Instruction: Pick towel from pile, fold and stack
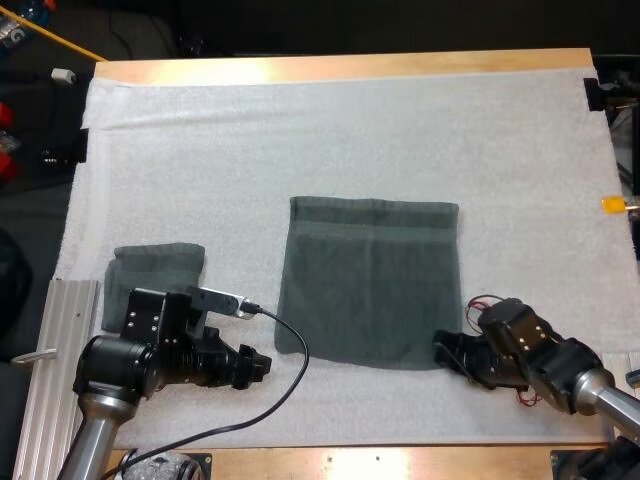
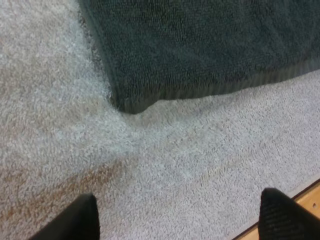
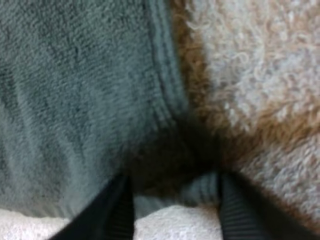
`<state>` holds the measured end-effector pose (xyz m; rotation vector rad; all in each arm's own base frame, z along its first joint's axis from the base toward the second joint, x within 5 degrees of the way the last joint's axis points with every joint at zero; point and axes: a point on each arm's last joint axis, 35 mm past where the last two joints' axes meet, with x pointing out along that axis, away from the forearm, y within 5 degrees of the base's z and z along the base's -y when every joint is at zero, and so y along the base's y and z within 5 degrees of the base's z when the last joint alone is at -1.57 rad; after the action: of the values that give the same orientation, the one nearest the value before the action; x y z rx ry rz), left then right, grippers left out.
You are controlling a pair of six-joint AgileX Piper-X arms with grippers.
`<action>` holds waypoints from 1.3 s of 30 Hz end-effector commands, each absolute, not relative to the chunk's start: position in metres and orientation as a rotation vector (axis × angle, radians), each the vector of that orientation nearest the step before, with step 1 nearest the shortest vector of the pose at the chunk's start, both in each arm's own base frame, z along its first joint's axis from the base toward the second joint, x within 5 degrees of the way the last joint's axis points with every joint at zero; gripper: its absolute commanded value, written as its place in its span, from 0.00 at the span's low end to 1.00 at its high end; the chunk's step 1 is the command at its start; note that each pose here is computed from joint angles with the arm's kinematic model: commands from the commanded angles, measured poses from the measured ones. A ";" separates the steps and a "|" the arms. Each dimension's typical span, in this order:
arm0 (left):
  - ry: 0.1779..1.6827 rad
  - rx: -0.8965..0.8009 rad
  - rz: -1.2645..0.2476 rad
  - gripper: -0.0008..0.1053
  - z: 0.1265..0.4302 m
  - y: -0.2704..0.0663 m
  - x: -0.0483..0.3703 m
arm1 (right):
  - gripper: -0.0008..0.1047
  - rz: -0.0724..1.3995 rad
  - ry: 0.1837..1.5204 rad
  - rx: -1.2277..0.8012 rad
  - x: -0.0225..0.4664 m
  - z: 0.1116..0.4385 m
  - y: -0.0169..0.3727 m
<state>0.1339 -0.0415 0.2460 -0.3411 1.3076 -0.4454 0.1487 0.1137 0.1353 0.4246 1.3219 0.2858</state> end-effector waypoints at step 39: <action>1.366 -0.364 -0.639 0.60 0.222 -0.053 0.164 | 0.01 0.283 1.315 0.164 0.110 0.166 0.082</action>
<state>0.1634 -0.0523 0.2208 -0.3740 1.3813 -0.6188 0.1121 0.0833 0.1666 0.1793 1.3049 0.2840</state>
